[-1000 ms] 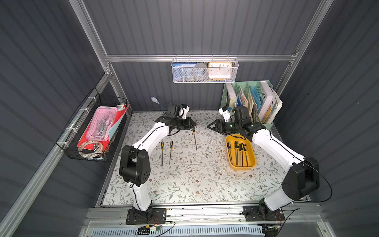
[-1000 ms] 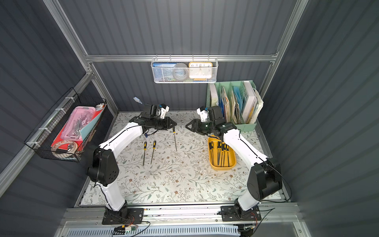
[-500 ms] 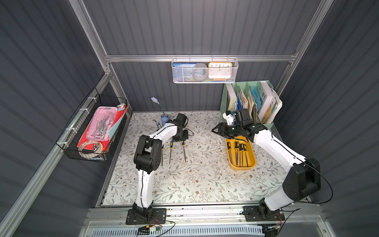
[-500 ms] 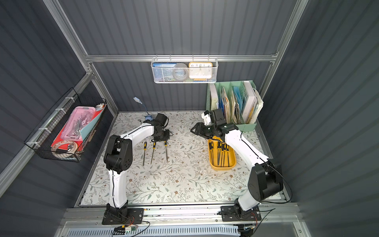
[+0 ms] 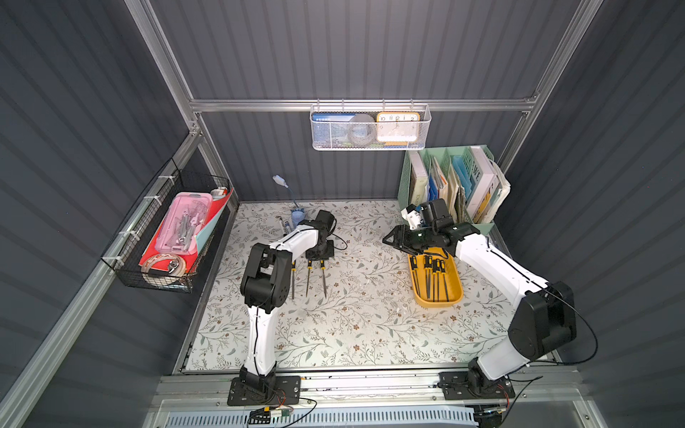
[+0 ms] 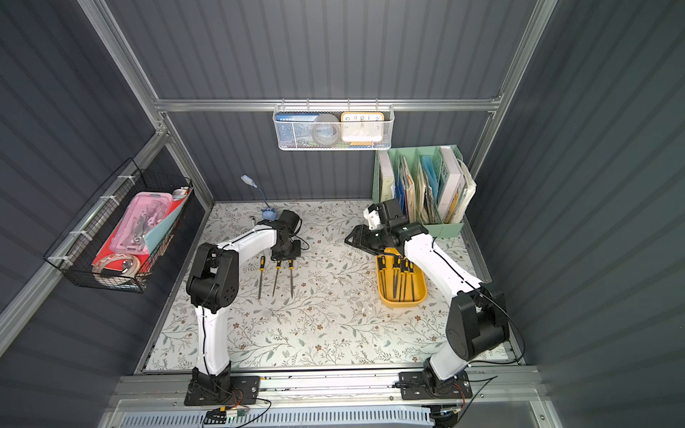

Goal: Take the file tool out of the storage box
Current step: Place the file tool at the center of the board.

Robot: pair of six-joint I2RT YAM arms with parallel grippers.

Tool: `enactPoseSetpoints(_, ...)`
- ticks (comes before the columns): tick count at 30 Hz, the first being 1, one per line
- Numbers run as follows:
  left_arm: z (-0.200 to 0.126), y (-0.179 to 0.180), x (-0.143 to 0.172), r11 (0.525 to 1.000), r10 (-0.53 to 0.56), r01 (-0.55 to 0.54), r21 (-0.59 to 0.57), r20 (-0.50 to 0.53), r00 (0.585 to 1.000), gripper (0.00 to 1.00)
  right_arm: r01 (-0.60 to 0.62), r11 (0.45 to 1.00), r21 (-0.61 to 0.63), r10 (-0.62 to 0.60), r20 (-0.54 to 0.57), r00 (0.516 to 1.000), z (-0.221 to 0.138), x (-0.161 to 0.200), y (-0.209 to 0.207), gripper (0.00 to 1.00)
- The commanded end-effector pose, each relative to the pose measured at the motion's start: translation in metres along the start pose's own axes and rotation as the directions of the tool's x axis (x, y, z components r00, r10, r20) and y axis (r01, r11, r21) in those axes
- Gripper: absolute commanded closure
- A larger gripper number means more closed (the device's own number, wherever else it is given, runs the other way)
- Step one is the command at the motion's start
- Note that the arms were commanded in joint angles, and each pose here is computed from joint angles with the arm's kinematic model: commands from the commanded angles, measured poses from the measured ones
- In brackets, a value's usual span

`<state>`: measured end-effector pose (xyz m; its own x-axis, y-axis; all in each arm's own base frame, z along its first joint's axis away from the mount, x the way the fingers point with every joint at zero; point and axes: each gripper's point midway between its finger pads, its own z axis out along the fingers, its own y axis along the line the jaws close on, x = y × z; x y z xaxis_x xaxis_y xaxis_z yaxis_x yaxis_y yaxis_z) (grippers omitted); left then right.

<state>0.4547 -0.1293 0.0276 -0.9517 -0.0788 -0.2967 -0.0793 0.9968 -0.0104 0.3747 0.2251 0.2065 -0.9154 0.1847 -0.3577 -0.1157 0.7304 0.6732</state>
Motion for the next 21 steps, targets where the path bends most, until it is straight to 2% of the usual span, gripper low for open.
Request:
enactPoseSetpoints(1, 0.014, 0.024, 0.011, 0.996, 0.023, -0.026, -0.086, -0.041, 0.999, 1.0, -0.003, 1.0, 0.007, 0.003, -0.03, 1.0, 0.006, 0.007, -0.005, 0.43)
enactPoseSetpoints(12, 0.027, 0.041, 0.019, 0.99, 0.034, -0.043, -0.132, -0.074, 0.997, 1.0, -0.006, 1.0, 0.014, 0.007, -0.038, 0.999, 0.007, 0.01, -0.008, 0.43)
enactPoseSetpoints(19, 0.02, 0.049, 0.02, 0.987, 0.043, -0.053, -0.153, -0.068, 0.997, 1.0, -0.011, 1.0, 0.013, 0.012, -0.042, 0.999, 0.008, 0.011, -0.008, 0.43)
enactPoseSetpoints(21, 0.017, 0.047, 0.017, 0.988, 0.042, -0.05, -0.148, -0.055, 0.998, 0.91, -0.009, 1.0, 0.014, 0.01, -0.04, 0.999, 0.007, 0.01, -0.008, 0.43)
